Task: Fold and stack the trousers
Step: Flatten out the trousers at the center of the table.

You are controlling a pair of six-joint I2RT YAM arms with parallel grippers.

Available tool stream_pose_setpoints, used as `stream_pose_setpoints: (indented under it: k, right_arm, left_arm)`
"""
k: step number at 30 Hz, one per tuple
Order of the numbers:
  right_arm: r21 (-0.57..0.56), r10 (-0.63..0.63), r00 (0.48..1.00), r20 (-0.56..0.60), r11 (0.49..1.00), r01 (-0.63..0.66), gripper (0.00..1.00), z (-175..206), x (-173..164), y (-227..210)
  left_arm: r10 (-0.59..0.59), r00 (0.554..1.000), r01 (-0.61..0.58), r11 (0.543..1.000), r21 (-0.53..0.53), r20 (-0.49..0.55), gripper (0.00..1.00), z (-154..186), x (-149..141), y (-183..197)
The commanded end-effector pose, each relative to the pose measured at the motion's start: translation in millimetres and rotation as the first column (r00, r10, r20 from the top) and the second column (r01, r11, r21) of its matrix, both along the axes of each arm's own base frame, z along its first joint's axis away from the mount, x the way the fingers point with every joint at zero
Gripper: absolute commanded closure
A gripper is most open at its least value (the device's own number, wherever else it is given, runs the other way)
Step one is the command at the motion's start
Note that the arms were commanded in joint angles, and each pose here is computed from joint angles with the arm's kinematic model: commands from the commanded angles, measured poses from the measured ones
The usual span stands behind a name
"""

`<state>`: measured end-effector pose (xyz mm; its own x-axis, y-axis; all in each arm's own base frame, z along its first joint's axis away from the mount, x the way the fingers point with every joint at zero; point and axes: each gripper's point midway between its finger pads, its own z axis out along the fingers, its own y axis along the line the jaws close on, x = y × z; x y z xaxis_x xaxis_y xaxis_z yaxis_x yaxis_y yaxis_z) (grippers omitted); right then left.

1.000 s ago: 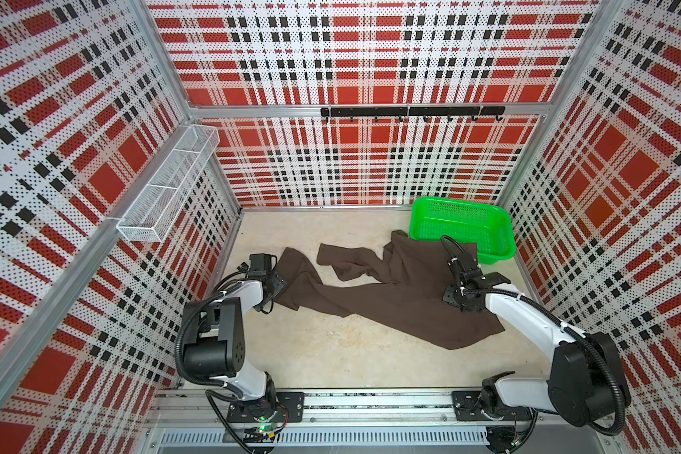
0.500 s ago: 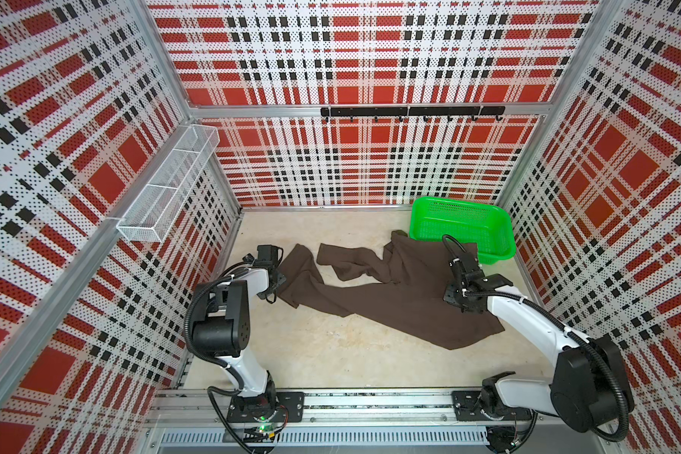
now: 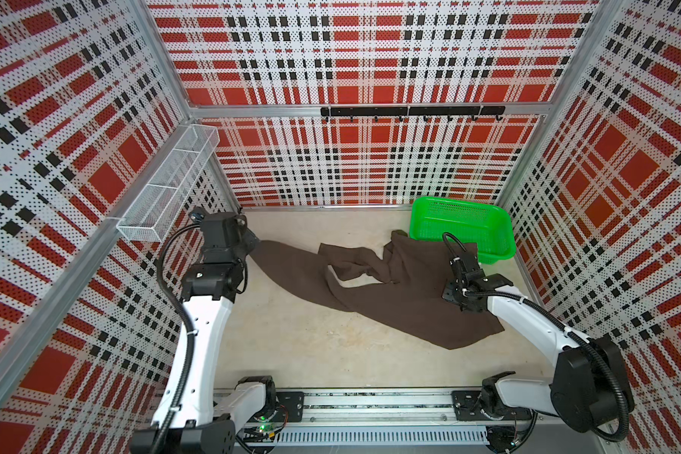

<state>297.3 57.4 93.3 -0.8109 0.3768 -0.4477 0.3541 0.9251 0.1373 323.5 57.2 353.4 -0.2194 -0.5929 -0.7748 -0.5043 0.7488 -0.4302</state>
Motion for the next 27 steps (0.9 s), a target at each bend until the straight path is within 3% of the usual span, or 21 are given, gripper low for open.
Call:
stream_pose_setpoints:
  k: [1,7,11,15,20,24,27]
  right_arm:
    - [0.018,0.02,1.0,0.022,1.0,-0.021,0.7,3.5,4.1,6.8]
    - [0.021,0.032,0.999,0.015,0.999,-0.032,0.71,-1.3,4.6,8.7]
    - [0.019,0.037,0.999,0.004,0.999,-0.037,0.71,-11.1,5.0,9.2]
    - [-0.014,0.032,0.999,-0.043,0.999,-0.032,0.71,-32.7,1.4,4.3]
    - [-0.021,0.006,0.993,-0.121,1.0,-0.009,0.71,-62.5,-11.5,-3.7]
    - [-0.021,-0.015,0.984,-0.178,1.0,0.011,0.7,-81.1,-25.1,-13.5]
    - [-0.029,-0.05,0.971,-0.236,0.999,0.045,0.8,-93.6,-34.1,-22.4]
  left_arm:
    - [0.0,0.996,-0.002,1.0,-0.022,-0.084,1.0,3.3,-26.3,-3.3]
    - [0.012,0.994,-0.005,0.998,-0.063,0.112,1.0,100.7,-55.2,-12.6]
    - [0.026,0.986,-0.013,0.997,-0.078,0.165,1.0,123.9,-64.6,-12.5]
    - [0.091,0.985,-0.087,0.995,-0.04,0.144,1.0,114.0,-64.7,0.9]
    - [0.119,0.992,-0.118,0.993,-0.02,0.048,1.0,71.8,-45.9,9.4]
    - [0.199,0.98,-0.199,0.979,0.037,-0.01,1.0,54.3,-52.6,32.4]
    - [0.289,0.957,-0.284,0.954,0.098,-0.038,1.0,53.9,-70.7,55.6]
